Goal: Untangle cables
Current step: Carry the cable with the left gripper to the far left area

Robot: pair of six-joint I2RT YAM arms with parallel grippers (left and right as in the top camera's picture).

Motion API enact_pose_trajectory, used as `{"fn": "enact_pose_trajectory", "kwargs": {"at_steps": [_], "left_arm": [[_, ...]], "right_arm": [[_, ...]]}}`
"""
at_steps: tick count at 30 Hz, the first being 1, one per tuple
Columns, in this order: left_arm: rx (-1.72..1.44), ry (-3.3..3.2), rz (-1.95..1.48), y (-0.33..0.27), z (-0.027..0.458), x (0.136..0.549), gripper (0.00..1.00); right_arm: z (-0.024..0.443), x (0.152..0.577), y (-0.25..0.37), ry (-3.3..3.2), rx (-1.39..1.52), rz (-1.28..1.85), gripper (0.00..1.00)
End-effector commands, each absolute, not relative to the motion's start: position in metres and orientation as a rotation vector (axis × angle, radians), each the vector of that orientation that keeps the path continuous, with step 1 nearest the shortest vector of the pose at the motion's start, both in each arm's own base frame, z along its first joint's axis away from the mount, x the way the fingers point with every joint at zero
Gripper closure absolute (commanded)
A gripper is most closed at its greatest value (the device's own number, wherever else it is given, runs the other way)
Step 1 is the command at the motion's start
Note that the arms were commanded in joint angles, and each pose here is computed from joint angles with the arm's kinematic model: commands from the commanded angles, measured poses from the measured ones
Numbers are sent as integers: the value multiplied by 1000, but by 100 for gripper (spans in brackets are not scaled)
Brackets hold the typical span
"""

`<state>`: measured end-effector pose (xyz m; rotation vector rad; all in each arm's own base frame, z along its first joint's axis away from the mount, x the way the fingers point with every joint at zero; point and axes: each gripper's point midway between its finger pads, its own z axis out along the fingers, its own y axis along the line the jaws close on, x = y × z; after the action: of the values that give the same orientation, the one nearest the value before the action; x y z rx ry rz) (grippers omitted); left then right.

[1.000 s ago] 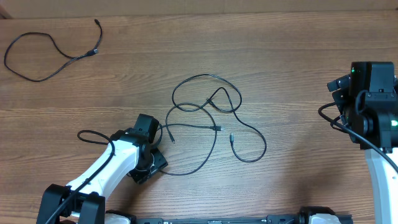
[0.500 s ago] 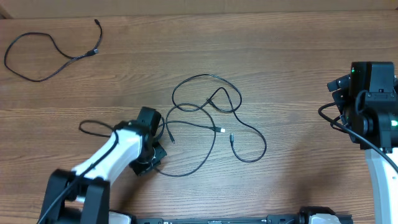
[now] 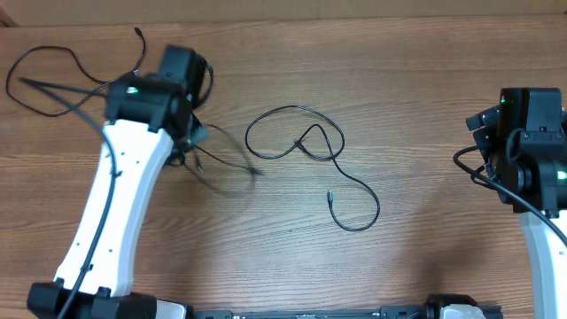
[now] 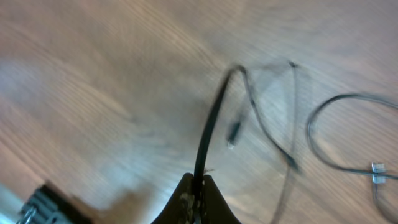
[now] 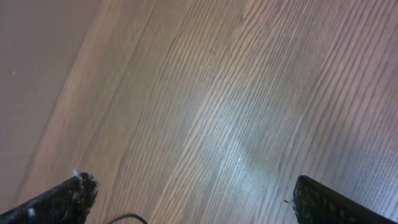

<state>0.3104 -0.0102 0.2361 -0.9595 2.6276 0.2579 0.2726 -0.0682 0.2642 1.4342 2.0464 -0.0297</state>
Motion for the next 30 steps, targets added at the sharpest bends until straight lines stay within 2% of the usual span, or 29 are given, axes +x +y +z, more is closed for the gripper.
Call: {"fn": "enact_pose_trajectory", "kwargs": {"at_steps": [1,5,10,15,20,23,30], "left_arm": [[-902,2420,163,7,314,333,95],[-924,2263,63,25,368,339,95],[-1003,2148,26,51,396,336,96],[-1097,2114,48,79,393,334,96],[-1126,2155,-175,76,386,343,95],[-1052,2221,-256,72,380,349,95],[-906,2459,-134,79,333,362,96]], "right_arm": [[269,273,-71,2027,1430,-40,0],[269,273,-71,2027,1430,-40,0],[269,273,-71,2027,1430,-40,0],[269,273,-71,2027,1430,-40,0],[269,273,-71,2027,1430,-40,0],[269,273,-71,2027,1430,-40,0],[269,273,-71,2027,1430,-40,0]]}}
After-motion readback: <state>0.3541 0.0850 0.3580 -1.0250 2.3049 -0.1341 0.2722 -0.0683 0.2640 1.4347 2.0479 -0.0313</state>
